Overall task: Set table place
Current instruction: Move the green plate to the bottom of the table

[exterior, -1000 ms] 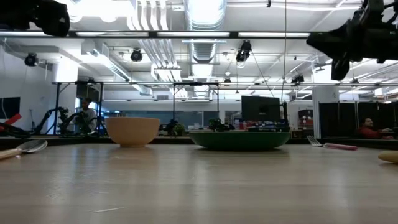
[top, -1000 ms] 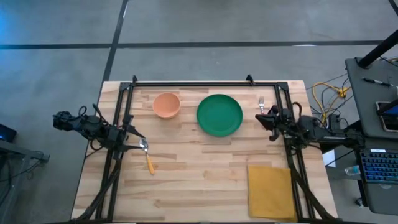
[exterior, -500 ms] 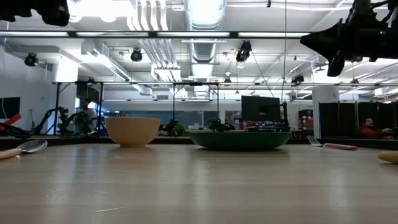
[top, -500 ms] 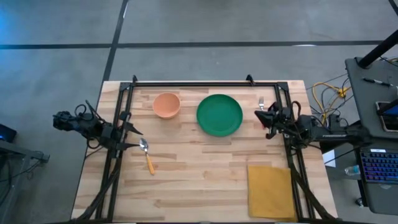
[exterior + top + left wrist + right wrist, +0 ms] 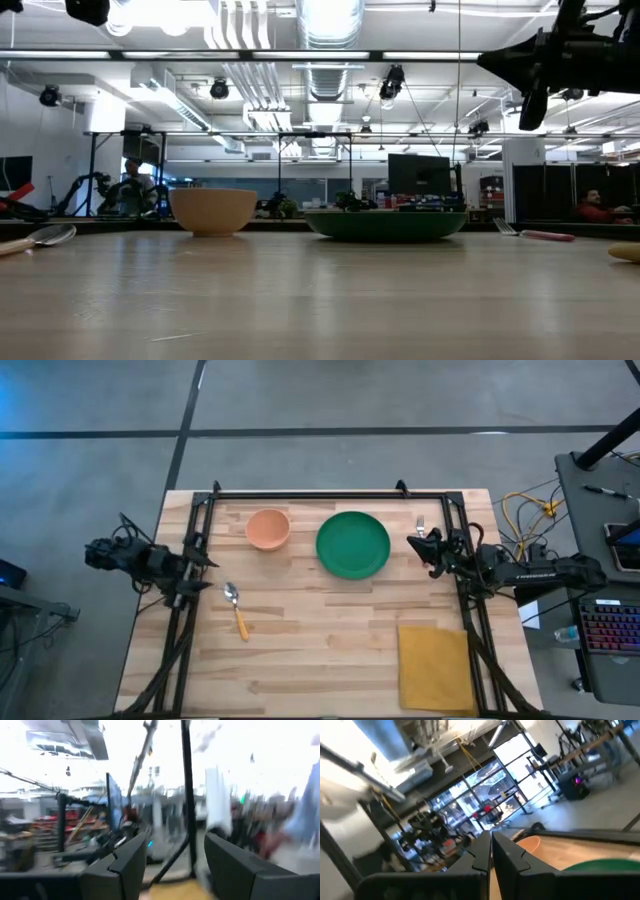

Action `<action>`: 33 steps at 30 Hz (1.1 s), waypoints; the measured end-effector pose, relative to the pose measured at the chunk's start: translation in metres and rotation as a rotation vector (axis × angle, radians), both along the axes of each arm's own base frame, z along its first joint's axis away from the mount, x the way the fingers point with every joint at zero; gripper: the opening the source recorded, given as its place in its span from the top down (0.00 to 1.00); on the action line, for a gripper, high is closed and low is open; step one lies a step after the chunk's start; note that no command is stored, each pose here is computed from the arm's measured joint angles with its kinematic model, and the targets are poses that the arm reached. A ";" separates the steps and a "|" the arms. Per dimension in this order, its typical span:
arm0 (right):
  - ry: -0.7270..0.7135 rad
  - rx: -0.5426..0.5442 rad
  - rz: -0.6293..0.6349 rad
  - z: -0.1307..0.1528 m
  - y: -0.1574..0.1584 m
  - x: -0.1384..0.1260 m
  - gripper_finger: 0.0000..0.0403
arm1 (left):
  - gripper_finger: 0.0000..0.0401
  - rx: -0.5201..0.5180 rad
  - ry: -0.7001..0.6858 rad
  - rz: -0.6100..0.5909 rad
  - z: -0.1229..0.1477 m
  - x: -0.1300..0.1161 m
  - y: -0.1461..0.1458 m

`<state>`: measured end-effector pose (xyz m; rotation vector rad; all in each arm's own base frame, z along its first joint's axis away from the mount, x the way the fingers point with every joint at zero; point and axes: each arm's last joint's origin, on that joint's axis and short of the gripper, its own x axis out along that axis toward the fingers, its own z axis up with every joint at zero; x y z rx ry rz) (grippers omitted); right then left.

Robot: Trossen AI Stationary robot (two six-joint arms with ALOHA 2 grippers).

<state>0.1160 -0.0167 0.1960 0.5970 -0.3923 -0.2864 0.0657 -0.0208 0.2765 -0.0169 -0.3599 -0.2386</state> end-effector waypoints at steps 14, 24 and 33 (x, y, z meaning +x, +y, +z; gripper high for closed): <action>-0.032 0.109 0.006 -0.001 -0.001 0.001 0.97 | 0.54 -0.122 -0.158 -0.005 0.016 -0.008 0.004; -0.122 0.318 0.069 -0.001 -0.001 0.001 0.97 | 0.54 -0.141 -0.218 -0.011 0.021 -0.012 0.005; -0.208 0.518 0.129 -0.001 -0.001 0.001 0.97 | 0.54 -0.193 -0.184 -0.058 0.020 -0.007 0.002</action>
